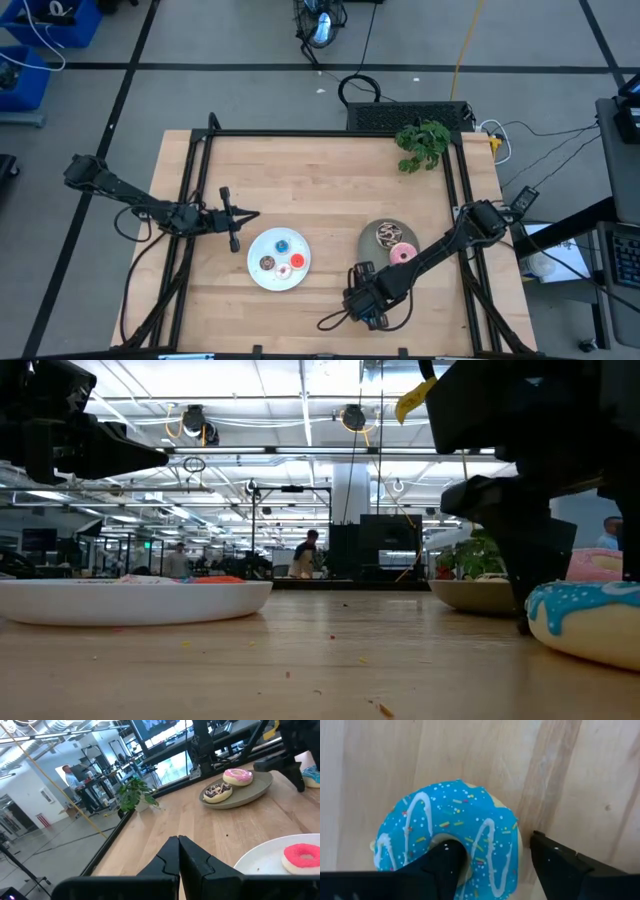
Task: Pick & Place donuts
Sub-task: Put the large blue donut on the gray plate
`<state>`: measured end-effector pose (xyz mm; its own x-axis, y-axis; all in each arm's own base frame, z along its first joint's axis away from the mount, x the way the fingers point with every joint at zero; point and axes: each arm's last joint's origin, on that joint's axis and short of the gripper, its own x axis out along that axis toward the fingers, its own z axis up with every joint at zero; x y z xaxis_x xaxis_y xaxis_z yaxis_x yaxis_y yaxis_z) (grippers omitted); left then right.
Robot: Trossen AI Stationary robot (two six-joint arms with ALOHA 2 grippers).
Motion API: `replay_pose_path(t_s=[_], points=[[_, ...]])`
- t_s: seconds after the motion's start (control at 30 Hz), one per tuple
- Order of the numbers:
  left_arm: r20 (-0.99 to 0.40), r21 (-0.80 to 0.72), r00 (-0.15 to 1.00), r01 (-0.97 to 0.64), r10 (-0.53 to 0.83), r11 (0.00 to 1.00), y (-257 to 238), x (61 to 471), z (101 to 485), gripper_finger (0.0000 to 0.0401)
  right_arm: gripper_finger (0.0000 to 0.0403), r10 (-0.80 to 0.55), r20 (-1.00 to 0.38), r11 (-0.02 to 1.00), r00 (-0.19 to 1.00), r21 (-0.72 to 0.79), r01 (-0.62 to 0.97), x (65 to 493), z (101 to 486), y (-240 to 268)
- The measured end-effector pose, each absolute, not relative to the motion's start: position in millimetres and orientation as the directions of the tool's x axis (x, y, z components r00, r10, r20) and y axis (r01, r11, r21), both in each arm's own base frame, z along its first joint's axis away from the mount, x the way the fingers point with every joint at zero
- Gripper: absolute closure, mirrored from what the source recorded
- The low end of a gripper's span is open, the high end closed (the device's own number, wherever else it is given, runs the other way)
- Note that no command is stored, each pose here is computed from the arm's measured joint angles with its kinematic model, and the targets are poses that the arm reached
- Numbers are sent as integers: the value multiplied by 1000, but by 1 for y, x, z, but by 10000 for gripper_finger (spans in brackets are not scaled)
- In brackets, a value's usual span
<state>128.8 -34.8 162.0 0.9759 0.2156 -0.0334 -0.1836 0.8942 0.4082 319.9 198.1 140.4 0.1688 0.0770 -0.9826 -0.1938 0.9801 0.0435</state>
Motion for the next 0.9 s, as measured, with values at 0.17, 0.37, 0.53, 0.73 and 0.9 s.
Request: replay_pose_path(t_s=[0.17, 0.37, 0.53, 0.73, 0.9], points=[[-34, 409, 976, -183, 216, 894, -35, 129, 162, 395, 231, 76, -981, 986, 177, 48, -162, 319, 137, 197], [-34, 415, 976, -183, 216, 891, -35, 129, 162, 395, 352, 98, -977, 985, 189, 68, -157, 318, 146, 194], [-34, 419, 976, -182, 216, 890, -35, 129, 162, 395, 384, 159, -965, 981, 209, 131, -142, 317, 164, 190], [-34, 420, 976, -182, 216, 889, -35, 129, 162, 395, 380, 203, -934, 977, 295, 174, -122, 312, 205, 178], [-33, 420, 976, -182, 216, 889, -35, 129, 162, 395, 395, 240, -894, 971, 377, 225, -85, 305, 250, 169]])
